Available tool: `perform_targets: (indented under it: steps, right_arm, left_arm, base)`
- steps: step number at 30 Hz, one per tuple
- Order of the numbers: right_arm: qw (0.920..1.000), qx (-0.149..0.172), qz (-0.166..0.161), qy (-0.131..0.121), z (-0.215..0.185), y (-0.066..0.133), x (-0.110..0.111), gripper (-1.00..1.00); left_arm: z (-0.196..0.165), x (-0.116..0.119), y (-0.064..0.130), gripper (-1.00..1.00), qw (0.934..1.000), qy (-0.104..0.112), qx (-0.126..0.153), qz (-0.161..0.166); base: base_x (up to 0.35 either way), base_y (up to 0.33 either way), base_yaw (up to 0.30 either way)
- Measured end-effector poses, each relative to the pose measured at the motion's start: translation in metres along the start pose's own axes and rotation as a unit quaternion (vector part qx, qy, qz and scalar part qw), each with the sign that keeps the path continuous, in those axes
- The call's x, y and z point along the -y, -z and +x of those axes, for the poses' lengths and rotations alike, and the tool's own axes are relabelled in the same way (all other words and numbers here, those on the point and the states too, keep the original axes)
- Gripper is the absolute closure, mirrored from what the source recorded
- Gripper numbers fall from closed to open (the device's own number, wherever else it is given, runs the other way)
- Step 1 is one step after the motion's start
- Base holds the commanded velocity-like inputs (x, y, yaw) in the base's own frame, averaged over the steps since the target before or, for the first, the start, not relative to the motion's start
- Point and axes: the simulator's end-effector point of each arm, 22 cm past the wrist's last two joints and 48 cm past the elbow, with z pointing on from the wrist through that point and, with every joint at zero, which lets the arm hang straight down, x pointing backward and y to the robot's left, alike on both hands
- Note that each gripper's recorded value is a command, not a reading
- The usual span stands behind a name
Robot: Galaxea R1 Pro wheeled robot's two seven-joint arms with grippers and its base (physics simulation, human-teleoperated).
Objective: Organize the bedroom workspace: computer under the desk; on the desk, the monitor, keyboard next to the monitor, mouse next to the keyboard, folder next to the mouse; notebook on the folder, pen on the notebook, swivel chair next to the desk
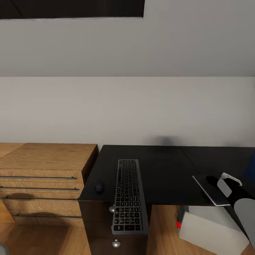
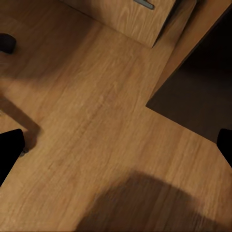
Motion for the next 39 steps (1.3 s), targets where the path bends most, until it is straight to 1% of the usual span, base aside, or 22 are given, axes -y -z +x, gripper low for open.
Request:
perform_targets:
  steps: [11, 13, 17, 34, 39]
  right_arm:
    - [1.0, -0.002, -0.001, -0.001, 0.0008, 0.0007, -0.0011, -1.0]
    - [0.9999, -0.007, -0.001, -0.01, 0.0008, 0.0023, -0.0018, -1.0]
    - [0.9999, -0.007, -0.001, -0.01, -0.0049, 0.0065, -0.0034, -1.0]
    - [0.9999, -0.007, -0.002, -0.01, -0.0037, 0.0064, -0.005, -1.0]
    - [0.9999, -0.007, -0.002, -0.009, -0.004, 0.0067, -0.0053, -1.0]
  left_arm:
    - [-0.0006, 0.0002, 0.0013, -1.0, 1.0, 0.001, -0.001, 0.0]
    - [-0.0032, 0.0008, 0.0039, -1.0, 1.0, 0.002, -0.002, 0.0]
    - [-0.0082, 0.0023, 0.0092, -1.0, 1.0, 0.002, -0.002, 0.0]
    - [-0.0084, 0.0014, 0.0092, -1.0, 1.0, 0.003, -0.002, -0.001]
    - [-0.0084, 0.0016, 0.0094, -1.0, 1.0, 0.002, -0.002, -0.001]
  base:
    - [0.0, 0.013, 0.0]
    - [0.0, 0.0, 0.0]
    - [0.0, 0.0, 0.0]
    - [0.0, 0.0, 0.0]
    - [0.171, 0.016, 0.0]
